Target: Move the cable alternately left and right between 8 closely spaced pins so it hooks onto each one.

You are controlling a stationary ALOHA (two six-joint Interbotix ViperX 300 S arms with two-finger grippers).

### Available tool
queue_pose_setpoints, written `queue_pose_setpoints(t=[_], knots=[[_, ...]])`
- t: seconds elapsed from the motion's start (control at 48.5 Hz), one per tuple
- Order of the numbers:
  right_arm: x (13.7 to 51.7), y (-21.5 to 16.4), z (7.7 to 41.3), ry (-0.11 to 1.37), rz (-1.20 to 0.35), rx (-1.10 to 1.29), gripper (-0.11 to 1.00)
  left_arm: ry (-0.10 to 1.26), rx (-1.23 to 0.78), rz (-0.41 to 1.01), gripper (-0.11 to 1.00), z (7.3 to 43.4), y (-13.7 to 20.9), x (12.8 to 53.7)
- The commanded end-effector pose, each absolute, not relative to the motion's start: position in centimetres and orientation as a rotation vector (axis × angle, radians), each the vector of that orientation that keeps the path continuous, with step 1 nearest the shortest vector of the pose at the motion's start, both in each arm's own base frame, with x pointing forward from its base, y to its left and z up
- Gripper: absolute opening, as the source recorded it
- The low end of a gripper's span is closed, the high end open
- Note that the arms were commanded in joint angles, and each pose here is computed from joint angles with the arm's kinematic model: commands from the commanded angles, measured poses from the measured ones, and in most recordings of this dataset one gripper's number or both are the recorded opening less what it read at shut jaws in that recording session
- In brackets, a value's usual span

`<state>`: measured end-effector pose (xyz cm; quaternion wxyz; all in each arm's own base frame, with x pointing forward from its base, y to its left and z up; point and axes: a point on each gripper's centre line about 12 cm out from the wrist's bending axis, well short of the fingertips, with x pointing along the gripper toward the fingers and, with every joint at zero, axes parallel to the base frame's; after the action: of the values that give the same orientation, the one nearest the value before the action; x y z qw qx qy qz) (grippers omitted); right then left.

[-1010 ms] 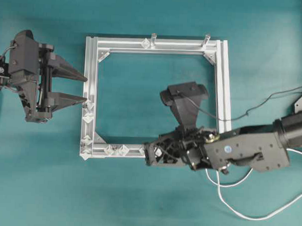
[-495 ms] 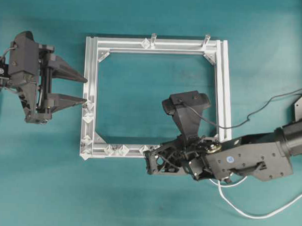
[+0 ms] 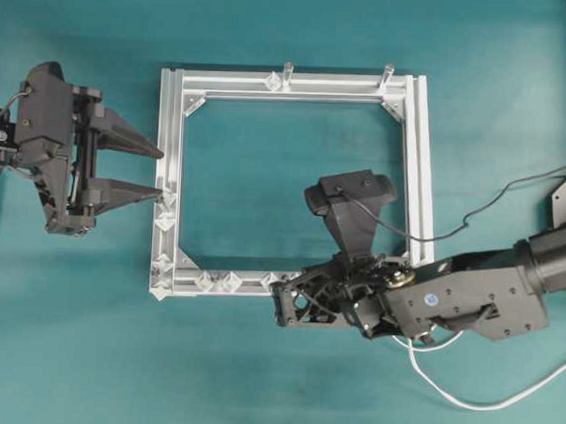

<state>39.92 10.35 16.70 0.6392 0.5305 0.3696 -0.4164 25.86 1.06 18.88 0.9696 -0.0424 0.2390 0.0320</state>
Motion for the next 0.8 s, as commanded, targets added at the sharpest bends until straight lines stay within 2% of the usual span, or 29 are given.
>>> queue_pose_setpoints(t=[0.0, 0.33, 0.598, 0.783], knots=[[40.4, 11.0, 18.1, 0.825, -0.911, 1.230, 0.14, 0.460, -0.091, 0.061, 0.63, 19.5, 0.9, 26.0], [40.0, 13.8, 18.0, 0.842, -0.888, 1.241, 0.14, 0.426, -0.090, 0.059, 0.63, 20.1, 0.9, 24.9], [39.7, 16.7, 16.3, 0.870, -0.948, 1.222, 0.14, 0.382, -0.094, 0.056, 0.63, 21.0, 0.8, 23.1], [39.6, 16.8, 17.1, 0.863, -1.000, 1.179, 0.14, 0.340, -0.112, 0.051, 0.63, 22.3, 0.7, 21.3]])
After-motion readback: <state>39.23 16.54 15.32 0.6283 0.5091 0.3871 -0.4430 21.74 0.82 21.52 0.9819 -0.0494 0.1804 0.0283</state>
